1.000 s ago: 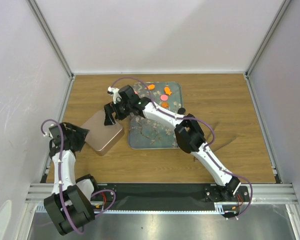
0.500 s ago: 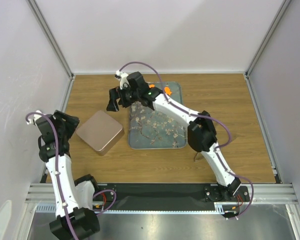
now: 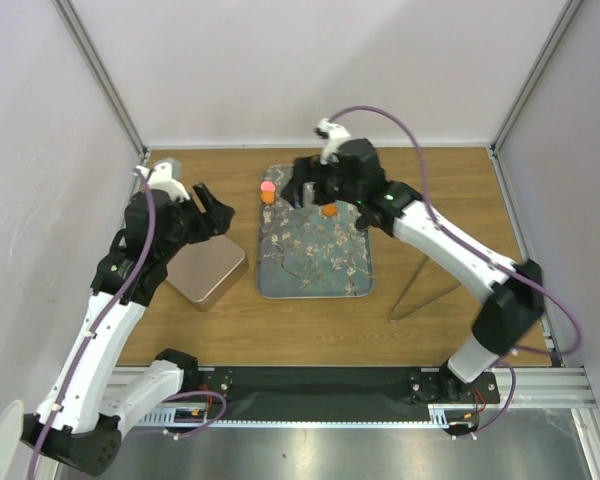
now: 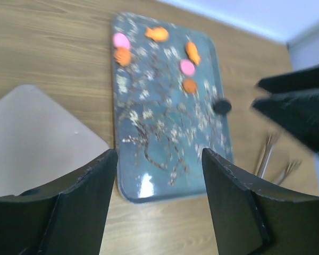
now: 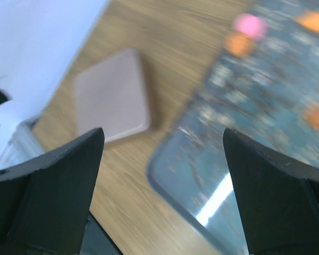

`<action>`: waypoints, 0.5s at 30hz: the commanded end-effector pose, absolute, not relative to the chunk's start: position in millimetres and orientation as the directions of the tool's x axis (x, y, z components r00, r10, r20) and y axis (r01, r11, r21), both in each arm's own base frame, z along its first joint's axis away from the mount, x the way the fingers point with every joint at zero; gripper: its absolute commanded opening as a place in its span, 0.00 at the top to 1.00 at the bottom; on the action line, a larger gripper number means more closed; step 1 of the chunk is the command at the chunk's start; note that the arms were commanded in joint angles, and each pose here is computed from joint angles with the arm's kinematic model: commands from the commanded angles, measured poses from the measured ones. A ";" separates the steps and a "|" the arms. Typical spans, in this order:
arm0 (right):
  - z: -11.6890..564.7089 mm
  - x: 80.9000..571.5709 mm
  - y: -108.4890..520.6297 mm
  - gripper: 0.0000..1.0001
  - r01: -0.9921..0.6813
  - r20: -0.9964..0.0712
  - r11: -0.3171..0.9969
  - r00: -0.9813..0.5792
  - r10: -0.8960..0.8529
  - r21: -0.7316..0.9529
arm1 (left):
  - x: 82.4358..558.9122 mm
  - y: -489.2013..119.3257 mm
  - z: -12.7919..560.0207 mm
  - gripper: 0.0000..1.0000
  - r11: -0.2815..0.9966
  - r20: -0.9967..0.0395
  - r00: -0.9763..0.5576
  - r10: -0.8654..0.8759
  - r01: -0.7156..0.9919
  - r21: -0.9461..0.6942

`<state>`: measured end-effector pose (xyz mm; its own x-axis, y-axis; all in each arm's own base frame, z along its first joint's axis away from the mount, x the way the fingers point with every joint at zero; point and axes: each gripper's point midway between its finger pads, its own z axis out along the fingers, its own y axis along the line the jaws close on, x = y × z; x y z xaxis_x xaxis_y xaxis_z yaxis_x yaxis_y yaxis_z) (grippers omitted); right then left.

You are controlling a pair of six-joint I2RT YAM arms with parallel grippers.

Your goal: Pack the cookies

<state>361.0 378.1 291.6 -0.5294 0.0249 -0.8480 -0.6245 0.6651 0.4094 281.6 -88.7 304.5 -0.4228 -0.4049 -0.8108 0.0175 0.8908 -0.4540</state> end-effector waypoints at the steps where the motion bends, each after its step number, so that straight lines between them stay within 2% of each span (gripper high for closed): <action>1: 317.9 362.9 313.3 0.00 -0.473 -0.885 0.801 -0.444 0.144 0.368 | 275.2 -107.6 321.2 0.29 0.922 -0.867 -0.414 -0.279 0.136 -0.361; 6: 308.0 343.8 237.2 0.00 -0.269 -0.897 0.914 -0.405 0.177 0.302 | 267.0 -129.2 313.4 0.28 0.903 -0.878 -0.436 -0.199 0.267 -0.337; 15: 302.7 318.7 192.9 0.01 -0.199 -0.898 0.927 -0.376 0.228 0.319 | 260.1 -136.5 298.0 0.28 0.887 -0.900 -0.408 -0.150 0.347 -0.306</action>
<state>316.8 206.6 303.6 -0.3983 0.1977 -0.8957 -0.2620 0.9113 0.3177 262.3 -131.0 282.5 -0.4824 -0.1721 -0.8589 0.2696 0.9037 -0.3326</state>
